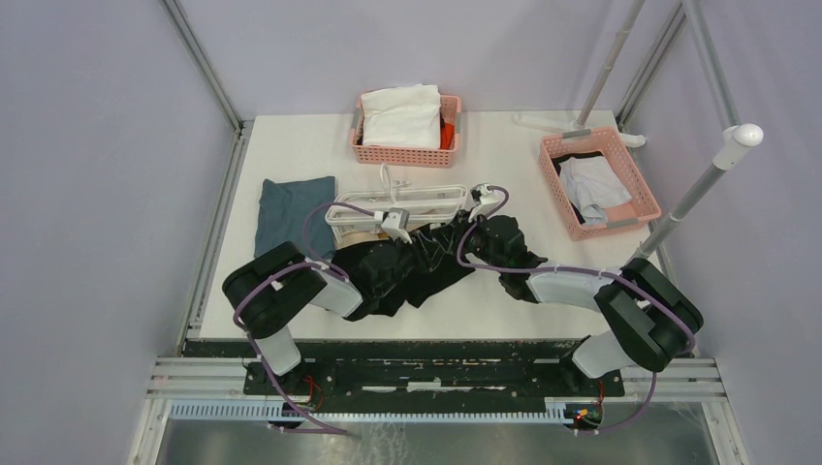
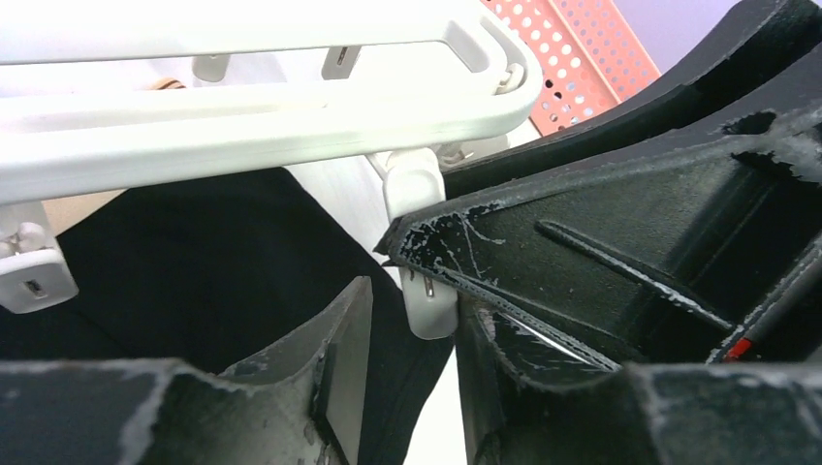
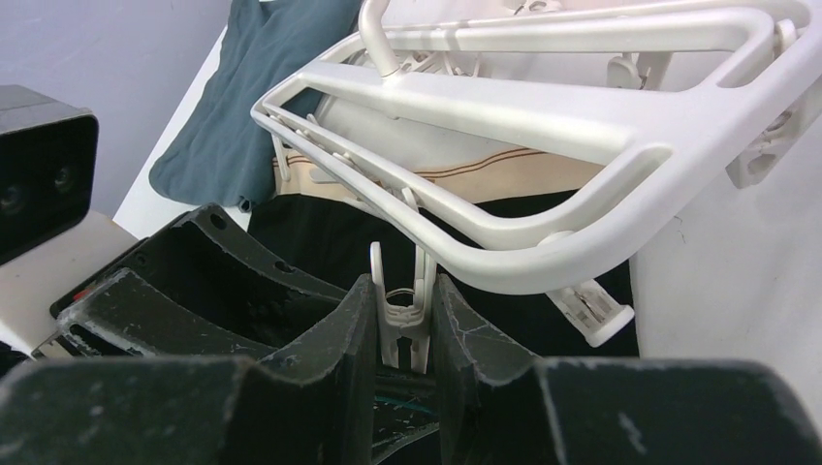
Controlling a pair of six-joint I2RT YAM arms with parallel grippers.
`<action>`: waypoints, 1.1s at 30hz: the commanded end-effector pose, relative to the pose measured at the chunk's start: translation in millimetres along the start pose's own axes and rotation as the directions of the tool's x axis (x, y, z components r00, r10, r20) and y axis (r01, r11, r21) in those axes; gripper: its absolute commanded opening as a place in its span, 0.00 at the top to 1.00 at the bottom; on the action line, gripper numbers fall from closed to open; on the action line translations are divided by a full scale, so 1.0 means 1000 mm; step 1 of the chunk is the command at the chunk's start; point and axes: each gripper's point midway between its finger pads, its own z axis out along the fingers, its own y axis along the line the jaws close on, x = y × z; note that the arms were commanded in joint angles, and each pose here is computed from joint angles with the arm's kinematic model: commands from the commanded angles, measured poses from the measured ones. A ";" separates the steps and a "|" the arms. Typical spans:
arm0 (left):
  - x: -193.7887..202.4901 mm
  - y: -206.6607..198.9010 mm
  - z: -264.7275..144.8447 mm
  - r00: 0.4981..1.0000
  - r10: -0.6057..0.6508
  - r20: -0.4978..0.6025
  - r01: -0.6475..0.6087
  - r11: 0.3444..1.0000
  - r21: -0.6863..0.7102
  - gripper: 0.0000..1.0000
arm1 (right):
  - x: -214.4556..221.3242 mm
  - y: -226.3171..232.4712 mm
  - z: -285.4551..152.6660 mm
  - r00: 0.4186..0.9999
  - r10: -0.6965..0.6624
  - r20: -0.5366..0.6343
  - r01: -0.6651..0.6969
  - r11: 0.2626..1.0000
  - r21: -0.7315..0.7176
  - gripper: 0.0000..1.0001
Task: Clip the underwear to the hanger
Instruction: Adjust the clamp on the hanger.
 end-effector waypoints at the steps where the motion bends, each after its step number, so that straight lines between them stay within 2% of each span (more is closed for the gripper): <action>1: -0.031 -0.012 0.008 0.992 -0.024 0.123 0.022 1.000 0.022 0.60 | -0.034 0.032 -0.004 0.995 0.017 0.098 -0.007 0.995 -0.103 0.87; 4: -0.033 -0.012 0.004 0.990 -0.021 0.139 0.018 1.000 0.025 0.71 | -0.028 0.030 -0.006 0.996 0.020 0.085 -0.011 0.995 -0.101 0.87; 8: -0.031 -0.013 -0.001 0.990 -0.005 0.144 -0.003 0.999 0.051 0.96 | -0.020 0.024 -0.009 0.997 0.020 0.077 -0.014 0.997 -0.080 0.86; 11: -0.026 -0.010 -0.005 0.991 0.013 0.134 -0.020 0.998 0.054 0.97 | -0.019 0.015 -0.013 0.996 0.027 0.089 -0.024 0.999 -0.038 0.77; 15: -0.021 -0.007 -0.009 0.991 0.015 0.131 -0.023 0.998 0.061 0.97 | -0.025 0.008 -0.017 0.993 0.036 0.116 -0.038 0.999 0.008 0.53; 18: -0.018 -0.006 -0.011 0.992 0.012 0.128 -0.021 0.997 0.069 0.97 | -0.033 0.003 -0.020 0.987 0.057 0.152 -0.064 0.997 0.042 0.44; 27: -0.013 -0.006 -0.010 0.993 0.005 0.118 -0.015 0.997 0.079 0.97 | -0.038 0.008 -0.019 0.982 0.127 0.142 -0.135 0.990 0.044 0.43; 33: -0.009 -0.007 -0.007 0.995 0.011 0.098 -0.019 0.996 0.083 0.97 | -0.033 0.015 -0.014 0.989 0.108 0.099 -0.110 0.994 0.015 0.43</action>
